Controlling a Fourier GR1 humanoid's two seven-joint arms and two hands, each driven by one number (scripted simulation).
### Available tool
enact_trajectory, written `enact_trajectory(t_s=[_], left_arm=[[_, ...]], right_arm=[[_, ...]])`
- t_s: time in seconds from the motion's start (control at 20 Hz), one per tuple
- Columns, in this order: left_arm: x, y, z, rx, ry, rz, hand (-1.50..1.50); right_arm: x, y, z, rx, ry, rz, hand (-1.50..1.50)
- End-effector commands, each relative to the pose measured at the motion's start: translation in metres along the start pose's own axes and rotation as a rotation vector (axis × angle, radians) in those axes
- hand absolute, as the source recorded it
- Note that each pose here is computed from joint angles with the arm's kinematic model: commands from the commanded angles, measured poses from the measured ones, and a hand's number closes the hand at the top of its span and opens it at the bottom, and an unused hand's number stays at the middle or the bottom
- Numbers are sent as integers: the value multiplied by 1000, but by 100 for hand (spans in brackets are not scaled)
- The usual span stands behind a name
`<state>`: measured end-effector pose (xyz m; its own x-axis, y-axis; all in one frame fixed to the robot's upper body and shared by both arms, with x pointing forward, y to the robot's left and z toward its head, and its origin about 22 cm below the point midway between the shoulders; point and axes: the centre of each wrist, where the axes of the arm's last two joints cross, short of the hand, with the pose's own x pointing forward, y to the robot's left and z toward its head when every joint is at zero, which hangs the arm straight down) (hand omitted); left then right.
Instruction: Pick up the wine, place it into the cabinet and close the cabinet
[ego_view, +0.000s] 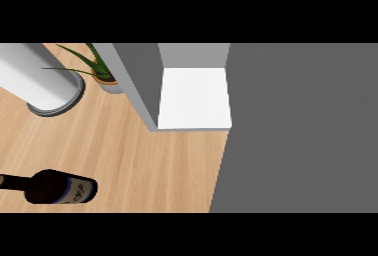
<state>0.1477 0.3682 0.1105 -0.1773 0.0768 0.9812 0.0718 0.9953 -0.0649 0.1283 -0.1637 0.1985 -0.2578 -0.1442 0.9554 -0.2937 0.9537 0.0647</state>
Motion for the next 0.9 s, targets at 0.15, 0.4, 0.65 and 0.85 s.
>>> enact_trajectory(t_s=[0.15,0.4,0.65,0.85], left_arm=[[-40,19,19,50,16,-16,-150],[-70,26,29,48,55,-23,-150],[-93,33,22,42,70,-48,-150],[-120,41,34,32,98,-19,-150]], right_arm=[[38,-4,42,-47,-101,26,-150],[32,0,35,-30,-99,47,-150],[33,1,37,-19,-82,61,-150],[28,-3,28,-20,-88,50,-150]])
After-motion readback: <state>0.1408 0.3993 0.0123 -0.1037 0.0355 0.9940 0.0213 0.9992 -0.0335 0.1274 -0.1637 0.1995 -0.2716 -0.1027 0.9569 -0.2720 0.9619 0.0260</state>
